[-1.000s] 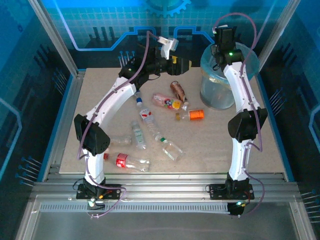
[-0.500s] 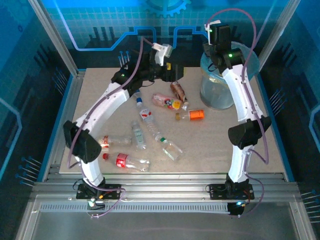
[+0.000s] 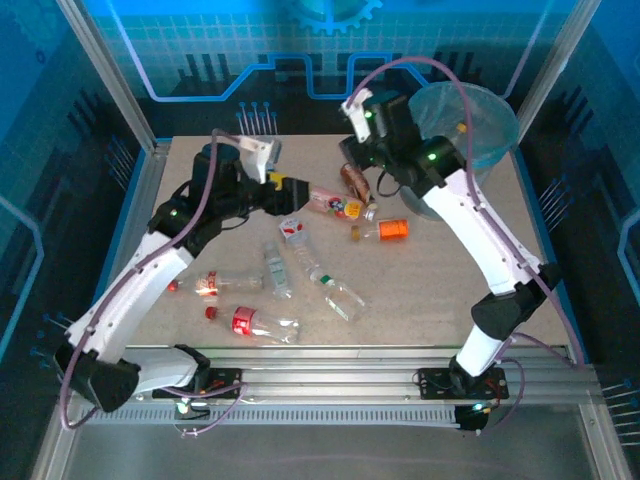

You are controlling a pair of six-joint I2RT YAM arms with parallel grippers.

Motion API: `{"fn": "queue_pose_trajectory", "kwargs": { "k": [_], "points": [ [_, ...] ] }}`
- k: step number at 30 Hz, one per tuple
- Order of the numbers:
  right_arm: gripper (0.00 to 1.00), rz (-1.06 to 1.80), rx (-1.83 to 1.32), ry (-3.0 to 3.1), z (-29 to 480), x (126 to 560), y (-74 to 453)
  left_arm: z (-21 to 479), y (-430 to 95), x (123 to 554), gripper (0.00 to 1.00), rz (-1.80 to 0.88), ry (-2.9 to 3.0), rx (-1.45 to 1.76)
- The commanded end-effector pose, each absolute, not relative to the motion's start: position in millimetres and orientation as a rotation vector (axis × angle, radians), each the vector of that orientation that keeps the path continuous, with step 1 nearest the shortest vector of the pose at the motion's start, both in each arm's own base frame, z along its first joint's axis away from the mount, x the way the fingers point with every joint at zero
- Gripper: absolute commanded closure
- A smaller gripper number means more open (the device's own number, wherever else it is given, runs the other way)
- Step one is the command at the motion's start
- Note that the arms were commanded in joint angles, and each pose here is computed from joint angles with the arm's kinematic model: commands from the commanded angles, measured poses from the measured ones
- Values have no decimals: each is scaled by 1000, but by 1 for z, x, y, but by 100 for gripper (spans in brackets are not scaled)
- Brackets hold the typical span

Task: Put the plastic bottles in the bin

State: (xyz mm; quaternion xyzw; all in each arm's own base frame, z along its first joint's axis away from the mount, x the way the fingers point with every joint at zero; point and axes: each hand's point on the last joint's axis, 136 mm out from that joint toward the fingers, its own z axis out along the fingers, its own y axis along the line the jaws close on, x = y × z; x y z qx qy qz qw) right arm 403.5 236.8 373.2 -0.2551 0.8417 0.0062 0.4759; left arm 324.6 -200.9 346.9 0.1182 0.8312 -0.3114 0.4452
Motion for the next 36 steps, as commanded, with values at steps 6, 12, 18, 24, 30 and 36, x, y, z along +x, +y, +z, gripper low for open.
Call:
{"fn": "queue_pose_trajectory", "kwargs": {
  "k": [6,12,18,24,30,36],
  "points": [
    [33,233,-711,2271,311,388,302,287,-116,299,25,-613,2276,-31],
    [28,278,-724,2386,272,408,337,252,-85,307,25,-618,2337,-164],
    [28,316,-765,2415,229,434,372,224,-74,325,25,-695,2364,-239],
    [30,425,-782,2430,177,452,406,213,-79,331,26,-756,2396,-235],
    [28,471,-784,2516,121,453,421,211,-80,330,26,-761,2399,-219],
    [26,429,-810,2602,83,447,416,209,-83,330,26,-788,2404,-207]
  ]
}}
